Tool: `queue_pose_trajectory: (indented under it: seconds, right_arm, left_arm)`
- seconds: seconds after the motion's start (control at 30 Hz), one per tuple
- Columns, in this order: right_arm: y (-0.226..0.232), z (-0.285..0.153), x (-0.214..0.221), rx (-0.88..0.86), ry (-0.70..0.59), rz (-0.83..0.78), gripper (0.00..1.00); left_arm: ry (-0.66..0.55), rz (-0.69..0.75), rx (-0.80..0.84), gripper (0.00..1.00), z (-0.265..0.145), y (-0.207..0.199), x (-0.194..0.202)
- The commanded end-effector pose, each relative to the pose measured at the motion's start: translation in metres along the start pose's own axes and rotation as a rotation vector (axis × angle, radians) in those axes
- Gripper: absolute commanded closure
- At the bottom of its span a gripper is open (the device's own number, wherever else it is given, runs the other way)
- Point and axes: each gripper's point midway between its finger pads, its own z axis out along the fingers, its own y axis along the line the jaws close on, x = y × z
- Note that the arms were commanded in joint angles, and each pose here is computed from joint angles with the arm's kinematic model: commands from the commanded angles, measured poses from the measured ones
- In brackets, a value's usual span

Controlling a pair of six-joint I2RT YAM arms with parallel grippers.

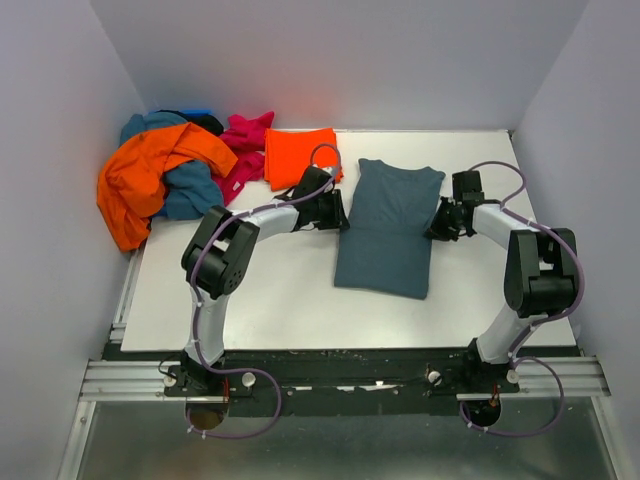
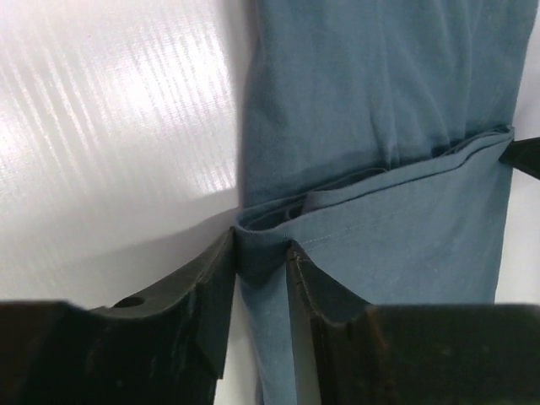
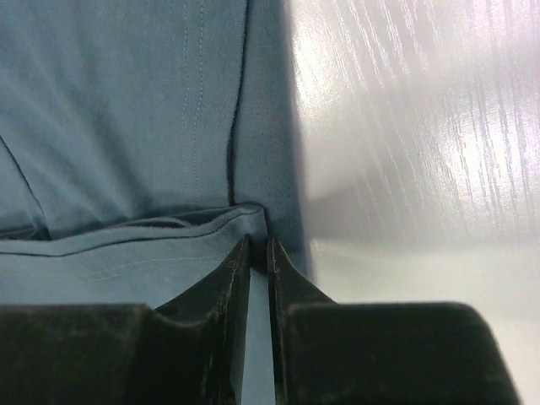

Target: Fold and stack the t-shirts

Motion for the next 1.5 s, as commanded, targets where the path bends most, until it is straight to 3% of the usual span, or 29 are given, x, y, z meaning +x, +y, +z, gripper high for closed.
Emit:
queue_pose_trajectory:
  seconds: [0.0, 0.1, 0.17, 0.23, 0.33, 0.87, 1.47]
  right_arm:
    - [0.009, -0.007, -0.016, -0.017, -0.046, -0.019, 0.79]
    - [0.009, -0.008, -0.016, -0.019, -0.047, -0.021, 0.90]
    - [0.011, -0.008, -0.016, -0.025, -0.042, -0.022, 0.99]
    - [0.011, -0.008, -0.014, -0.026, -0.035, -0.025, 0.99]
    - [0.011, -0.015, -0.016, -0.027, -0.053, -0.026, 0.99]
    - [-0.008, -0.043, -0.013, 0.070, -0.095, -0.020, 0.99]
    - [-0.027, -0.024, -0.023, 0.180, -0.135, 0.032, 0.99]
  left_arm:
    - [-0.023, 0.003, 0.085, 0.62, 0.005, -0.016, -0.013]
    - [-0.002, -0.022, 0.100, 0.65, 0.009, -0.017, -0.009]
    - [0.001, -0.029, 0.101, 0.78, 0.010, -0.016, -0.009]
    - [-0.010, -0.024, 0.090, 0.91, 0.007, -0.015, -0.011]
    - [-0.060, 0.004, 0.084, 1.00, -0.002, -0.017, -0.020]
    - [-0.151, 0.078, 0.169, 1.00, -0.020, -0.044, -0.041]
    - [-0.147, 0.083, 0.170, 0.96, 0.014, -0.034, -0.039]
